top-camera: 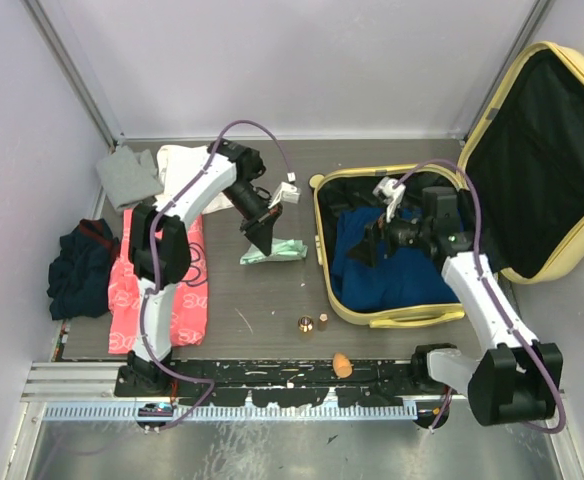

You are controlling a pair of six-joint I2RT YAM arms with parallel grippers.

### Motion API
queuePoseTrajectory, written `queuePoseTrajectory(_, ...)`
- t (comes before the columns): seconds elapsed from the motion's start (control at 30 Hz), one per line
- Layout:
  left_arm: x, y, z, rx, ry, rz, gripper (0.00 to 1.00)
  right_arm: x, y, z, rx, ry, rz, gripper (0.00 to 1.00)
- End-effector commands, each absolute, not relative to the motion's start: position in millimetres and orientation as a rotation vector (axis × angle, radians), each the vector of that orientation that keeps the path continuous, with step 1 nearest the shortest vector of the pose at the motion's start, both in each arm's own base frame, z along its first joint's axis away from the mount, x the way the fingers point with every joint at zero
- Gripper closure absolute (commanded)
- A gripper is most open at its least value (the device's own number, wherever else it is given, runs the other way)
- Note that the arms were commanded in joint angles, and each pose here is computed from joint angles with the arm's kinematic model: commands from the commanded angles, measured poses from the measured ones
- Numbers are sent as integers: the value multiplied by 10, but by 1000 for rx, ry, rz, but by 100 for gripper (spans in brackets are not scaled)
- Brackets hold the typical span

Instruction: Pack the luggage

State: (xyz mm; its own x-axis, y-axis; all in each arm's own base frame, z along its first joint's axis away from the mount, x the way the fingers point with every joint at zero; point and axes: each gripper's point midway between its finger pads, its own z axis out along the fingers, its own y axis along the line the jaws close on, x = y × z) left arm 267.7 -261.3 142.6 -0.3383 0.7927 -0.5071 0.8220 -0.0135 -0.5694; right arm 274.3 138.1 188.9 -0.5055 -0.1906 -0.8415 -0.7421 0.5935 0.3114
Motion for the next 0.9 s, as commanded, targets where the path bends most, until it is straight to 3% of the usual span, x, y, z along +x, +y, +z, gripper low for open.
queuePoseTrajectory(0.0, 2232, -2511, 1926, 1718, 2203, -1483, 100, 2690, 1899, 2268, -951, 1601, 914, 0)
queuePoseTrajectory(0.43, 2008, -2407, 2182, 1784, 2008, -1454, 100, 2358, 2861, 1886, -1190, 1349, 987, 0)
queuePoseTrajectory(0.87, 1807, -2258, 2440, 1845, 1885, -1340, 100, 2379, 3156, 1755, -1218, 1262, 983, 0)
